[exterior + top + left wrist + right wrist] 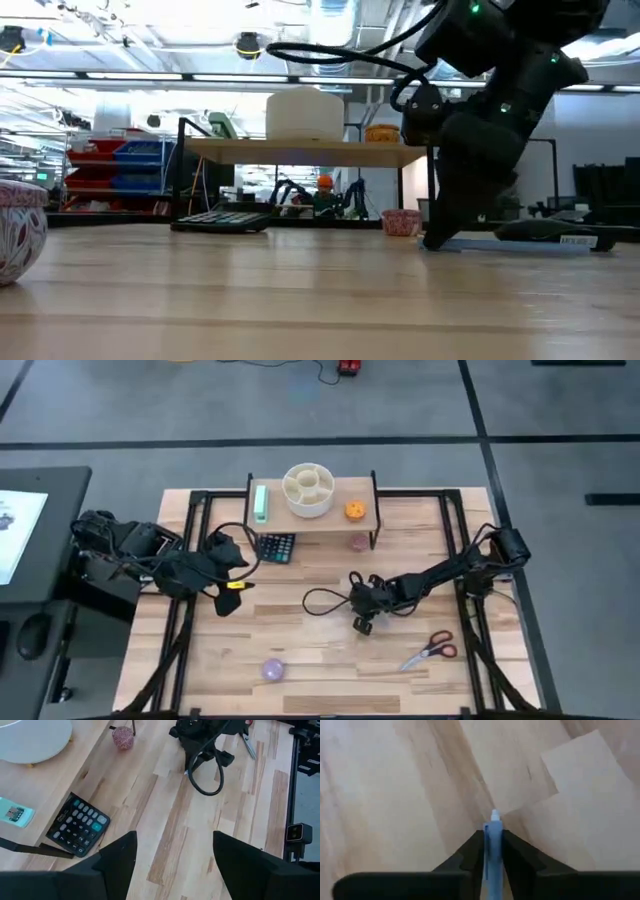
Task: Stock shelves
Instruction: Put the gray pen into the white desk organizer
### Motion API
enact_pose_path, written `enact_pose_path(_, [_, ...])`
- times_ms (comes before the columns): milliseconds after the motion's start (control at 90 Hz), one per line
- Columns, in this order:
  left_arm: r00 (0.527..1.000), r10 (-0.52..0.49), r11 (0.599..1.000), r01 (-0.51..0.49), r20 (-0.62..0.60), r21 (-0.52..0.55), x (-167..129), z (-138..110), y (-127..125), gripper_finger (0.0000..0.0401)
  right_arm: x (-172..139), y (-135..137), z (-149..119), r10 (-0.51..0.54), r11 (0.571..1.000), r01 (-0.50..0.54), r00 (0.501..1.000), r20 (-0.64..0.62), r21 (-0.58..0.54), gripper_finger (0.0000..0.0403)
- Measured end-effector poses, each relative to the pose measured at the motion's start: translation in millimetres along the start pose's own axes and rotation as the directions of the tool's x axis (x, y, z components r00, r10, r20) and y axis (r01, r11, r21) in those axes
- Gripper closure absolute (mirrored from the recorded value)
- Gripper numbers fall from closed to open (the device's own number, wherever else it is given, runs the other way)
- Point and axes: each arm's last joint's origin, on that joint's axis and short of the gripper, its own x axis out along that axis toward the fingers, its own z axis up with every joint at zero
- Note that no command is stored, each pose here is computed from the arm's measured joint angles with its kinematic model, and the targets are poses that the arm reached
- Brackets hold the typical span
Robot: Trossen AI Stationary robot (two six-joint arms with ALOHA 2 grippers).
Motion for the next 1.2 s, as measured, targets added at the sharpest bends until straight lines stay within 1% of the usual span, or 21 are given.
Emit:
enact_pose_path(111, [1.000, 0.000, 1.000, 0.000, 0.000, -0.003, 0, 0, 0, 0.0164, -11, 6, 2, -0.015, 1.000, 0.015, 0.998, 0.061, -0.014, 0.0286])
enact_pose_path(189, [1.000, 0.001, 1.000, -0.001, 0.000, -0.009, 0, 0, 0, 0.0164, -17, 13, -2, -0.036, 0.999, 0.040, 0.994, 0.103, -0.035, 0.0259])
enact_pose_path(278, [1.000, 0.001, 1.000, -0.001, 0.000, -0.011, 0, 0, 0, 0.0164, -19, 20, -13, -0.060, 0.997, 0.067, 0.986, 0.153, -0.041, 0.0232])
enact_pose_path(389, [1.000, 0.000, 1.000, 0.000, 0.000, -0.011, 0, 0, 0, 0.0164, -12, 20, -36, -0.058, 0.998, 0.059, 0.984, 0.170, -0.003, 0.0211])
enact_pose_path(456, [1.000, 0.000, 1.000, 0.000, 0.000, -0.013, 0, 0, 0, 0.0164, -5, 18, -46, -0.035, 0.999, 0.032, 0.981, 0.190, 0.017, 0.0205])
enact_pose_path(556, [1.000, 0.000, 1.000, 0.000, -0.001, -0.026, 0, 0, 0, 0.0164, 4, 16, -52, -0.014, 0.999, 0.005, 0.970, 0.242, 0.039, 0.0205])
enact_pose_path(844, [1.000, 0.001, 0.999, -0.001, 0.000, -0.035, 0, 0, 0, 0.0164, 27, 15, -62, -0.063, 0.998, 0.062, 0.961, 0.269, 0.011, 0.0223])
enact_pose_path(933, [1.000, 0.002, 0.999, -0.002, 0.000, -0.043, 0, 0, 0, 0.0164, 31, 17, -69, -0.082, 0.996, 0.084, 0.959, 0.273, 0.005, 0.0235])
enact_pose_path(1200, [1.000, 0.005, 0.999, -0.005, -0.004, -0.047, 0, 0, 1, 0.0164, 31, 27, -81, -0.075, 0.996, 0.084, 0.957, 0.278, -0.019, 0.0281])
